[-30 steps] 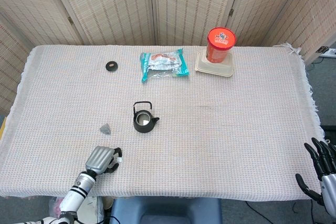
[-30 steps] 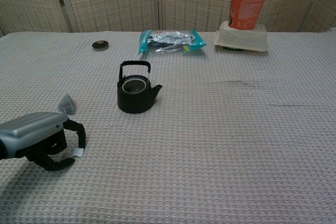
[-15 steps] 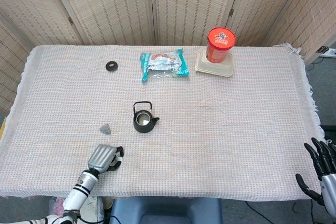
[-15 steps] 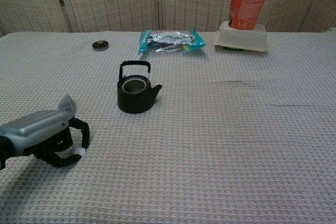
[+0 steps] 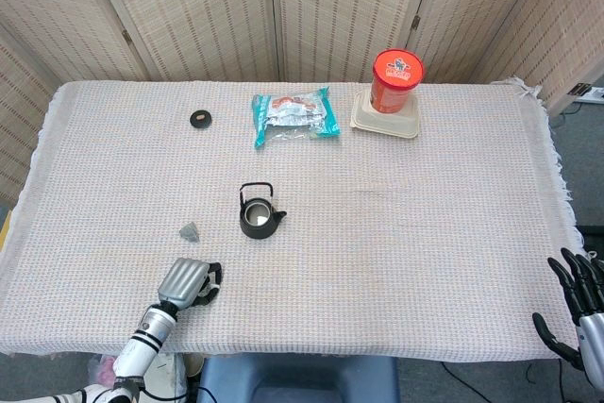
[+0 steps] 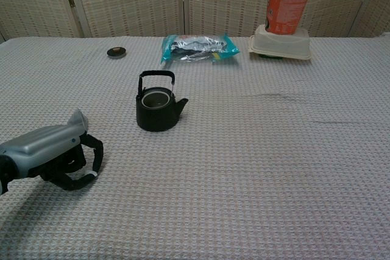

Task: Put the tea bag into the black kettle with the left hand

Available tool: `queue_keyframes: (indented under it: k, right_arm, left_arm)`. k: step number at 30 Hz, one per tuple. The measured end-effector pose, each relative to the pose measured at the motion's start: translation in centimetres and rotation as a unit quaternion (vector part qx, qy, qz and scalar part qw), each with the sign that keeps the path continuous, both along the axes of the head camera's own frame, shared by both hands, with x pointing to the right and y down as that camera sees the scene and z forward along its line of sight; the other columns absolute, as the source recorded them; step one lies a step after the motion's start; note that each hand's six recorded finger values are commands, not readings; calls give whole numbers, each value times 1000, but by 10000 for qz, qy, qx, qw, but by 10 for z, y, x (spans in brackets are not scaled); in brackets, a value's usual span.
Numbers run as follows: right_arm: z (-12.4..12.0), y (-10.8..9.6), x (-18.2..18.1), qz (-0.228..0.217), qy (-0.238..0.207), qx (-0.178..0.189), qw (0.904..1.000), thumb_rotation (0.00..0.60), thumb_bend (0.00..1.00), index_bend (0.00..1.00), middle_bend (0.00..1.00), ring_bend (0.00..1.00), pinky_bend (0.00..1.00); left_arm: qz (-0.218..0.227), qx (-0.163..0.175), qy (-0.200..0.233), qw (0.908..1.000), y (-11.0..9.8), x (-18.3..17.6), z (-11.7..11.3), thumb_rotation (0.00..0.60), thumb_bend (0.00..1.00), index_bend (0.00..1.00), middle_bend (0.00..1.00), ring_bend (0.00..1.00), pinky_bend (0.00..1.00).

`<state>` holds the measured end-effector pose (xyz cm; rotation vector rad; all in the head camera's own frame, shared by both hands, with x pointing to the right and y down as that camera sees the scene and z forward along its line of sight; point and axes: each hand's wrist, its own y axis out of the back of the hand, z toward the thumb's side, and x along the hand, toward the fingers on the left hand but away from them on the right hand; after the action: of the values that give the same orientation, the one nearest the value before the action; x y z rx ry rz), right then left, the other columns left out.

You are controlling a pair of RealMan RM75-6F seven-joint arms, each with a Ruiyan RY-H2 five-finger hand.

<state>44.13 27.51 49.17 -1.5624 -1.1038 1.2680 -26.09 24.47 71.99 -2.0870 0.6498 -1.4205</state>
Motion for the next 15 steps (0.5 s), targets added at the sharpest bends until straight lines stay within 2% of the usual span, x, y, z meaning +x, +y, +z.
queue_keyframes:
  k: [9,15]
  right_arm:
    - [1,-1,0,2,7,-11,10000,600,269,0,0,0,0]
    - [-1,-1,1,30,-23,9,10000,600,269,0,0,0,0]
  left_arm:
    - [-24,105,-2,9999,-7,-4,-5,600,434,594,1000,1000,1000]
    - [-19,277,-4,9996,-18,-8,-20,600,434,595,1000,1000,1000]
